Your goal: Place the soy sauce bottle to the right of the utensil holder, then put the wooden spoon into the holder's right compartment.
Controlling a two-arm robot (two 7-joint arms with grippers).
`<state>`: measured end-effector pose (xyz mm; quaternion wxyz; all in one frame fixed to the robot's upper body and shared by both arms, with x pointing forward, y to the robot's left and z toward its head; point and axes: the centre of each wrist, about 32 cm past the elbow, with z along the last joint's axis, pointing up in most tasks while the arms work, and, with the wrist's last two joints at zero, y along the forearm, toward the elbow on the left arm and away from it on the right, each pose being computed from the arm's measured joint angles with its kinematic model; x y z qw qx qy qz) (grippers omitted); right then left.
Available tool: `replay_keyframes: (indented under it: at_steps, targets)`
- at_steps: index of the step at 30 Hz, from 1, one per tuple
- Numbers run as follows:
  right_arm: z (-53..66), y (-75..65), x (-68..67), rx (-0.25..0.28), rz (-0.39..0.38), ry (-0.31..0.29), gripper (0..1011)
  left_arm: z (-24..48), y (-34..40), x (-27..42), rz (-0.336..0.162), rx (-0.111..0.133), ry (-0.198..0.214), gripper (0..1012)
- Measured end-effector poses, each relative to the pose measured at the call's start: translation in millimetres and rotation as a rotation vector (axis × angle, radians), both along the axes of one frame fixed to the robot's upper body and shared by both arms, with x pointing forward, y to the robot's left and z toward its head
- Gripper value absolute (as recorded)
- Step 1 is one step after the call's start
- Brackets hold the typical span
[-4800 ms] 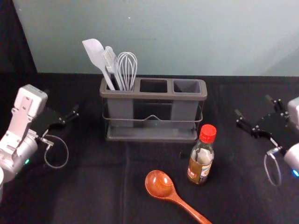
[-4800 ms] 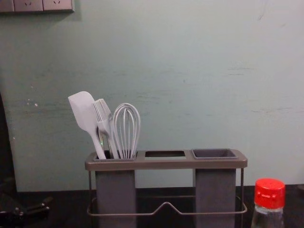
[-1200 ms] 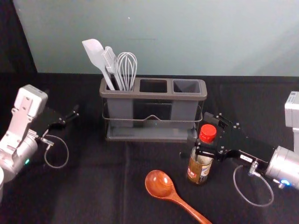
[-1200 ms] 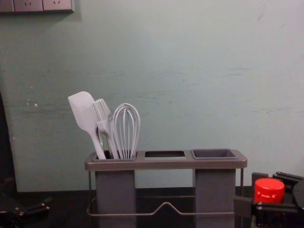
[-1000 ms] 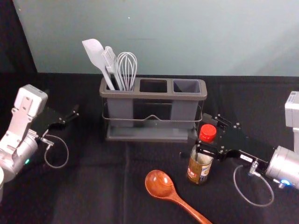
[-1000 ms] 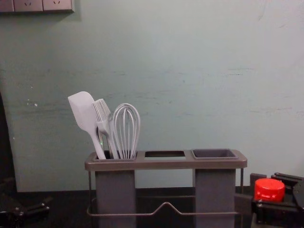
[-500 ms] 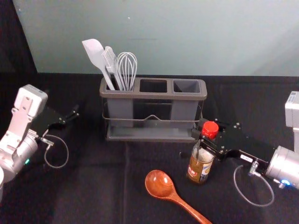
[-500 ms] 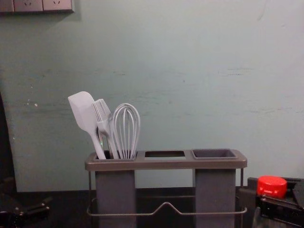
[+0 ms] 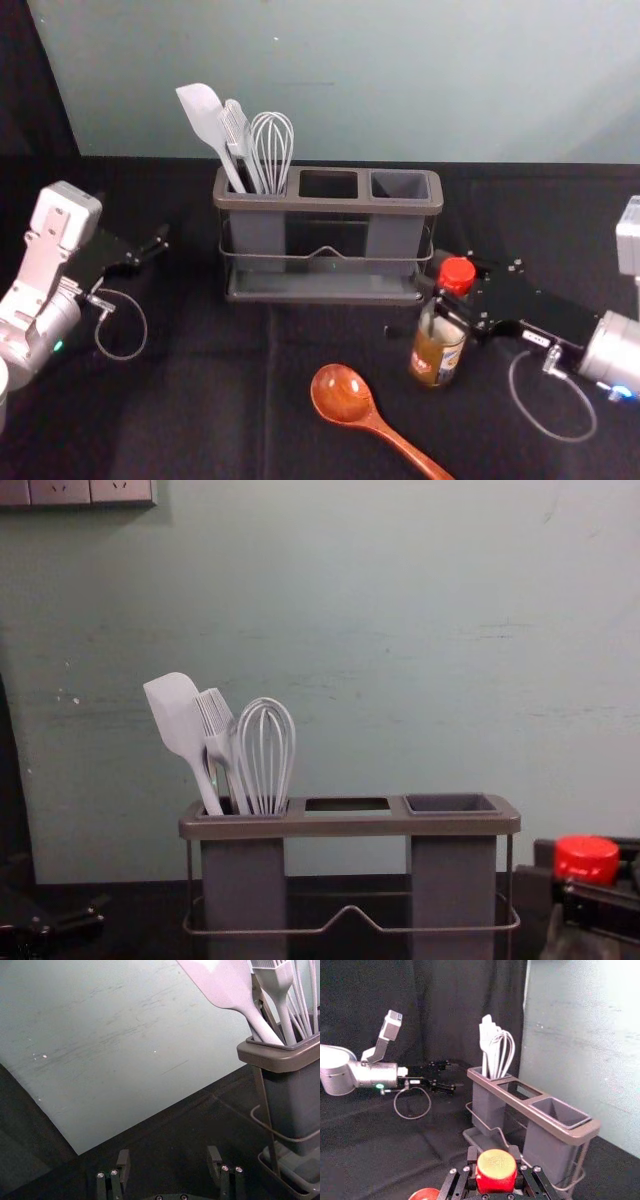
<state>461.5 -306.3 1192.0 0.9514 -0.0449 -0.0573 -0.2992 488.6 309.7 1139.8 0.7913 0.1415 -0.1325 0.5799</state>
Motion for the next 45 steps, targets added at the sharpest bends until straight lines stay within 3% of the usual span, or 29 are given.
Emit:
replay_keyframes:
  at_steps: [9,16,24,39,45]
  targets:
    - [18.9,-15.9,-10.1,-0.041,-0.079,-0.038,378,0.0,0.0,0.0,0.0,0.0,0.0,1005]
    - [19.5,-29.5,-6.4,-0.038,-0.15,-0.042,378,0.0,0.0,0.0,0.0,0.0,0.0,1005]
    - [11.8,-39.4,15.4,-0.001,-0.212,-0.03,378,0.0,0.0,0.0,0.0,0.0,0.0,1005]
    - [-4.2,-27.8,62.2,0.025,-0.228,-0.046,380,0.0,0.0,0.0,0.0,0.0,0.0,1005]
    - [-6.5,-23.3,71.6,0.018,-0.228,-0.05,378,0.0,0.0,0.0,0.0,0.0,0.0,1005]
